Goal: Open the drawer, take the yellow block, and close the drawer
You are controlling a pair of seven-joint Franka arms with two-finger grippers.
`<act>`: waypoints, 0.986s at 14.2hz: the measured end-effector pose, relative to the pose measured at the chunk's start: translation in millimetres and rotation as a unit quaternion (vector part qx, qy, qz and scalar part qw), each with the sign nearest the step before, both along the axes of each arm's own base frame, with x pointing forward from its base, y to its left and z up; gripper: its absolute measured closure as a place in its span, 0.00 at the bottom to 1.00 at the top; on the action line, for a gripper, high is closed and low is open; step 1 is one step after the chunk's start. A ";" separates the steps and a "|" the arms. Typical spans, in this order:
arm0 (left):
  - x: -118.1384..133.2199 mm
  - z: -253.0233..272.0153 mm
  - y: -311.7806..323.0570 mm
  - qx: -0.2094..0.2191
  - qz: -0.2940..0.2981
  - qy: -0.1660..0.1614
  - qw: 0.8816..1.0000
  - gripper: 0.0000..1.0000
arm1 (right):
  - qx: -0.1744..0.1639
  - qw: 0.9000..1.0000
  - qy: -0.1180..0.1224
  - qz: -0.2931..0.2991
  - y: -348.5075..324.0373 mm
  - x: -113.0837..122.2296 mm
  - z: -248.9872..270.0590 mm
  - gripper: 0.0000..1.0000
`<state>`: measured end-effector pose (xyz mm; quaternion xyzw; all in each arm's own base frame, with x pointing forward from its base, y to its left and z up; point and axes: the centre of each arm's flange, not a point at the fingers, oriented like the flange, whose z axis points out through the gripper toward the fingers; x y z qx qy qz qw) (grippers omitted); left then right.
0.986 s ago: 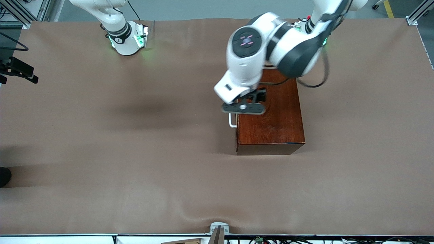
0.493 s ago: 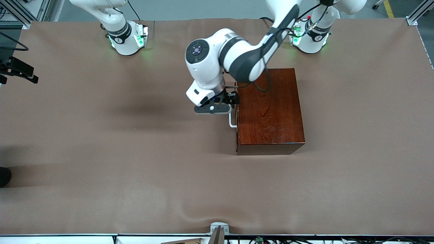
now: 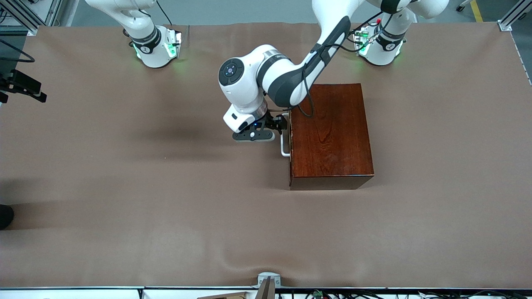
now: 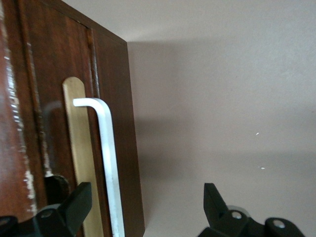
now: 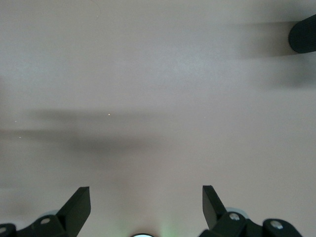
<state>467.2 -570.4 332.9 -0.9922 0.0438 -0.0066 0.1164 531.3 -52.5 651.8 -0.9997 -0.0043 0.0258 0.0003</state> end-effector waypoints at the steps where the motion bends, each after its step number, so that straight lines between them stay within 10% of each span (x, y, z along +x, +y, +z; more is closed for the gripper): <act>1: -1.4 -6.9 -1.1 0.005 -0.002 0.002 1.000 0.00 | 0.000 1.000 0.000 0.000 0.0 0.0 0.0 0.00; 14: -4.1 -28.9 1.8 0.028 0.028 0.005 0.999 0.00 | 0.000 1.000 0.000 0.000 -0.2 0.0 0.0 0.00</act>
